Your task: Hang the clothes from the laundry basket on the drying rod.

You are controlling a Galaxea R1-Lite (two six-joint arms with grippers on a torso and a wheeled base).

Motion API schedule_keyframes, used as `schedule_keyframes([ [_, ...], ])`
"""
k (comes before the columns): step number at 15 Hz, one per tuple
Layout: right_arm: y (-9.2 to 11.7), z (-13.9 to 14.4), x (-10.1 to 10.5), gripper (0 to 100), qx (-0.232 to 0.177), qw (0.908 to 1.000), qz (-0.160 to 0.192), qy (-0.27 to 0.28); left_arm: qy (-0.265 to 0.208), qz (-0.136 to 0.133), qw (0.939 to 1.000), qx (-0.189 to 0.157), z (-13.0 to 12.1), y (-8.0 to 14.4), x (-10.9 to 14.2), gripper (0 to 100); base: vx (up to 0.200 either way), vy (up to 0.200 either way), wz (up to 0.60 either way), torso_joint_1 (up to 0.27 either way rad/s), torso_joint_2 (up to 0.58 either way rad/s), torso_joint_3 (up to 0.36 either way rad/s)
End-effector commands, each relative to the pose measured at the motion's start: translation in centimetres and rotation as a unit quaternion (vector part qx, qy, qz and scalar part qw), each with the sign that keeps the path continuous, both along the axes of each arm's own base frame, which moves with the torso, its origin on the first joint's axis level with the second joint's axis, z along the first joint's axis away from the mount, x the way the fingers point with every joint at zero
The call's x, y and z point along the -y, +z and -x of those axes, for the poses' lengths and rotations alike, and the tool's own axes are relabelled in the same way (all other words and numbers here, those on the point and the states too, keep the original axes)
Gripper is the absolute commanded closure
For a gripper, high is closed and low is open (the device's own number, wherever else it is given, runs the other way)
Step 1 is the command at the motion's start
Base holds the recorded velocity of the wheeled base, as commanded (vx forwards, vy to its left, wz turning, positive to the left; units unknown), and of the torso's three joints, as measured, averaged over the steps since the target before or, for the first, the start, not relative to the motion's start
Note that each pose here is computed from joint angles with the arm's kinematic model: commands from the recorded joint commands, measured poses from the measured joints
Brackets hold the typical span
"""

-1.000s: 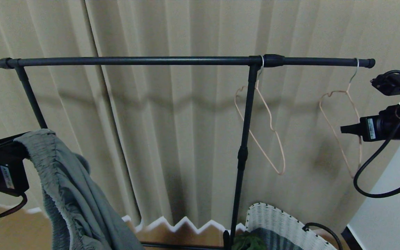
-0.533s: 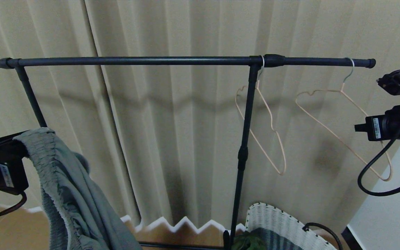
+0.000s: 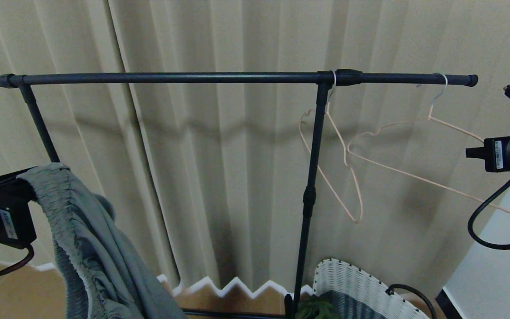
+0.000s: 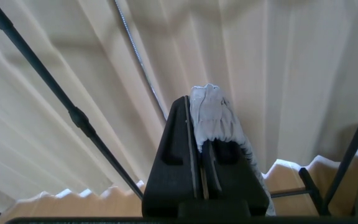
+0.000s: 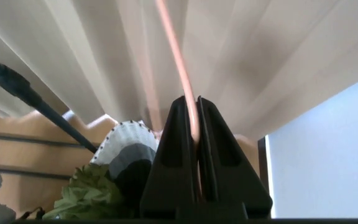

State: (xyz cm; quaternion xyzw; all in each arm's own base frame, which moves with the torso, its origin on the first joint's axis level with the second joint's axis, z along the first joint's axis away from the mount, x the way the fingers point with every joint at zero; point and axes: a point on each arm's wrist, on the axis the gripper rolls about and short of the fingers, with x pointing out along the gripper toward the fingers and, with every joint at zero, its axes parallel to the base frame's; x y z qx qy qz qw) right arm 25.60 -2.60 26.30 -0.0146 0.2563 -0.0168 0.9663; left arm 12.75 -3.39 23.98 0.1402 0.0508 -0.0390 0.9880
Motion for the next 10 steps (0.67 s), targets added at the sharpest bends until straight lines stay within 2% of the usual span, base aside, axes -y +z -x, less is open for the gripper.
schedule_keyframes([
  [1, 0.8, 0.8, -0.1, 100, 0.021, 0.9998, -0.002, -0.001, 0.0, 0.0, 1.0, -0.002, -0.1, -0.1, 0.0, 100, 0.0, 0.0, 0.0, 0.0, 0.0, 0.0],
  [6, 1.0, 1.1, -0.1, 100, 0.064, 0.9979, 0.004, -0.005, 0.0, -0.002, 1.0, -0.007, -0.1, -0.3, 0.0, 100, 0.0, 0.0, 0.0, 0.0, 0.0, 0.0],
  [10, 1.3, 3.0, 0.7, 100, 0.076, 0.9967, 0.008, -0.026, 0.001, -0.002, 1.0, -0.008, -0.1, -0.4, 0.0, 100, 0.0, 0.0, 0.0, 0.0, 0.0, 0.0],
])
